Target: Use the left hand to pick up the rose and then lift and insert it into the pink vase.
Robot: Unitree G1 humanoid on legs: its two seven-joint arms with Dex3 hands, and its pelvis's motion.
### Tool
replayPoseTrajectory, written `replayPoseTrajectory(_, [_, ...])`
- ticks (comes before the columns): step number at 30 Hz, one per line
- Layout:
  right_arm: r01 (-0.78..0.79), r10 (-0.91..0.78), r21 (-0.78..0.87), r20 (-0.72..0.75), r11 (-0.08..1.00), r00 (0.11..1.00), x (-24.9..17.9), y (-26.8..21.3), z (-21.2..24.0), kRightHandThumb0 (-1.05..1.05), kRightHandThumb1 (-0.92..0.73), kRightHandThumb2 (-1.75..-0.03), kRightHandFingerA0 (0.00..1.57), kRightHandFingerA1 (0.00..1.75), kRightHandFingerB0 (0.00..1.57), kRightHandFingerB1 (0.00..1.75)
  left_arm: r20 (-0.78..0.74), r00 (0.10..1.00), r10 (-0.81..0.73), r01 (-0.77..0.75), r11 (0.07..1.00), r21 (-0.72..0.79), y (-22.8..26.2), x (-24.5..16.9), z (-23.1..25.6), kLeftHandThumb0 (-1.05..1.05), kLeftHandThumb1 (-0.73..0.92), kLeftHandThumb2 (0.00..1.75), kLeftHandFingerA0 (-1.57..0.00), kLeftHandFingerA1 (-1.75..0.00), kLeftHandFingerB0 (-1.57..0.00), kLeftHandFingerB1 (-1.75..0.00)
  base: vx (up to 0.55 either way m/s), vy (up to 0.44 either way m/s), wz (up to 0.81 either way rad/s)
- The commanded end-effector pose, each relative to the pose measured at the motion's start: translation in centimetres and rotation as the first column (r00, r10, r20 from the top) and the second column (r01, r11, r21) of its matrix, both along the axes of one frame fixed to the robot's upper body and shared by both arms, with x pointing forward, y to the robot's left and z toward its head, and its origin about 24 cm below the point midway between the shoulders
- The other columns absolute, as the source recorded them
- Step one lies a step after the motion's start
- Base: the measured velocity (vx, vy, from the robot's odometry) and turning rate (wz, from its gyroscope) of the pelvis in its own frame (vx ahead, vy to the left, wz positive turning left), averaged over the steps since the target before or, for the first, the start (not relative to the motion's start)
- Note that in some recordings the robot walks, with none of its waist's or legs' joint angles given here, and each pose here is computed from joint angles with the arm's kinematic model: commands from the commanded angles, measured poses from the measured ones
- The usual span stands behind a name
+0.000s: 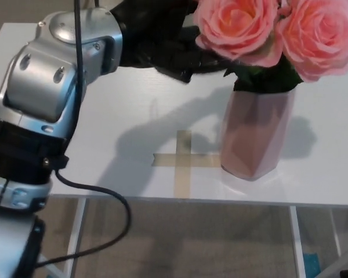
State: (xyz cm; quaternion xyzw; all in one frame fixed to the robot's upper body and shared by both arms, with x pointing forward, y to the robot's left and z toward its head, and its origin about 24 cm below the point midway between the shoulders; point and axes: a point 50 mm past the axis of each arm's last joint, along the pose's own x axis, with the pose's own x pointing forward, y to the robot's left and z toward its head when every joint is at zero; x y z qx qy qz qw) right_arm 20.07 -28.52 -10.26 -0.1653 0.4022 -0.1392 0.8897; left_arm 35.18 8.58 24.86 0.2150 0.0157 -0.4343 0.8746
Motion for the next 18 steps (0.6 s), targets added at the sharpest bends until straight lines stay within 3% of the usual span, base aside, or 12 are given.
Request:
replayPoseTrajectory(1, [0.007, -0.007, 0.019, -0.014, 1.0, 1.0, -0.4, -0.1, -0.2, -0.27, -0.62, -0.59, 0.71, 0.44, 0.59, 0.41, 0.02, 0.991, -0.129, 0.12, 0.963, 0.242, 0.3, 0.0, 0.2, -0.69, 0.4, 0.8, 0.0, 0.0, 0.0, -0.02, 0.0, 0.0, 0.0])
replayPoseTrajectory(4, [0.007, -0.006, 0.019, -0.014, 1.0, 1.0, -0.4, -0.1, -0.2, -0.27, -0.62, -0.59, 0.71, 0.44, 0.59, 0.41, 0.017, 0.991, -0.134, 0.126, 0.959, 0.253, 0.3, 0.0, 0.2, -0.69, 0.4, 0.8, 0.0, 0.0, 0.0, -0.02, 0.0, 0.0, 0.0])
replayPoseTrajectory(5, [0.012, -0.011, 0.02, -0.013, 1.0, 1.0, -0.4, -0.1, -0.2, -0.27, -0.62, -0.58, 0.71, 0.44, 0.59, 0.41, 0.021, 0.991, -0.135, 0.12, 0.929, 0.349, 0.1, -0.1, -0.3, -0.82, 0.39, 0.6, 0.0, -0.09, 0.0, -0.02, 0.0, 0.0, 0.0])
replayPoseTrajectory(6, [0.012, -0.012, 0.019, -0.013, 1.0, 1.0, -0.5, -0.2, -0.2, -0.27, -0.62, -0.58, 0.71, 0.44, 0.6, 0.41, 0.016, 0.99, -0.139, 0.123, 0.921, 0.369, 0.2, -0.1, -0.5, -0.64, 0.37, 0.8, 0.0, -0.06, 0.0, -0.03, 0.0, 0.0, 0.0])
replayPoseTrajectory(7, [0.012, -0.011, 0.017, -0.013, 1.0, 1.0, -0.5, -0.2, -0.2, -0.27, -0.62, -0.58, 0.71, 0.44, 0.6, 0.41, 0.009, 0.989, -0.145, 0.131, 0.914, 0.383, 0.2, 0.0, -0.7, -0.64, 0.37, 0.8, 0.0, -0.06, 0.0, -0.03, 0.0, 0.0, 0.0])
replayPoseTrajectory(8, [0.011, -0.011, 0.018, -0.012, 1.0, 1.0, -0.4, -0.1, -0.2, -0.27, -0.63, -0.58, 0.72, 0.44, 0.6, 0.41, 0.005, 0.989, -0.15, 0.136, 0.904, 0.405, 0.3, 0.0, -0.8, -0.82, 0.36, 0.62, -0.1, -0.28, 0.0, -0.01, 0.0, 0.0, 0.0])
replayPoseTrajectory(9, [0.01, -0.01, 0.02, -0.01, 1.0, 1.0, -0.2, -0.1, -0.1, -0.27, -0.63, -0.58, 0.72, 0.44, 0.6, 0.41, -0.002, 0.988, -0.156, 0.142, 0.89, 0.434, 0.4, 0.1, -0.9, -0.82, 0.36, 0.62, -0.1, -0.28, 0.0, -0.01, 0.0, 0.0, 0.0])
replayPoseTrajectory(10, [0.007, -0.007, 0.017, -0.012, 1.0, 1.0, -0.2, -0.1, -0.1, -0.27, -0.63, -0.58, 0.72, 0.44, 0.6, 0.41, -0.006, 0.988, -0.154, 0.141, 0.886, 0.442, 0.5, 0.2, -0.9, -0.63, 0.38, 0.8, -0.13, -0.34, 0.0, 0.0, 0.0, 0.0, 0.0])
replayPoseTrajectory(16, [0.004, -0.004, 0.014, -0.018, 1.0, 1.0, -0.3, -0.1, -0.1, -0.27, -0.63, -0.58, 0.72, 0.44, 0.61, 0.41, -0.025, 0.99, -0.142, 0.138, 0.879, 0.457, 0.8, 0.3, -1.0, -0.63, 0.37, 0.79, -0.13, -0.35, 0.0, 0.0, 0.0, 0.0, 0.0])
replayPoseTrajectory(17, [0.001, -0.001, 0.015, -0.02, 1.0, 1.0, -0.2, -0.1, -0.1, -0.27, -0.63, -0.58, 0.72, 0.44, 0.61, 0.41, -0.031, 0.991, -0.133, 0.133, 0.886, 0.445, 0.9, 0.3, -1.1, -0.84, 0.36, 0.6, -0.25, -0.36, 0.0, 0.0, 0.0, 0.0, 0.0])
replayPoseTrajectory(18, [0.001, -0.001, 0.015, -0.02, 1.0, 1.0, -0.2, -0.2, -0.1, -0.27, -0.63, -0.58, 0.72, 0.44, 0.61, 0.41, -0.032, 0.991, -0.132, 0.133, 0.886, 0.444, 0.9, 0.4, -1.1, -0.84, 0.36, 0.6, -0.25, -0.36, 0.0, 0.0, 0.0, 0.0, 0.0])
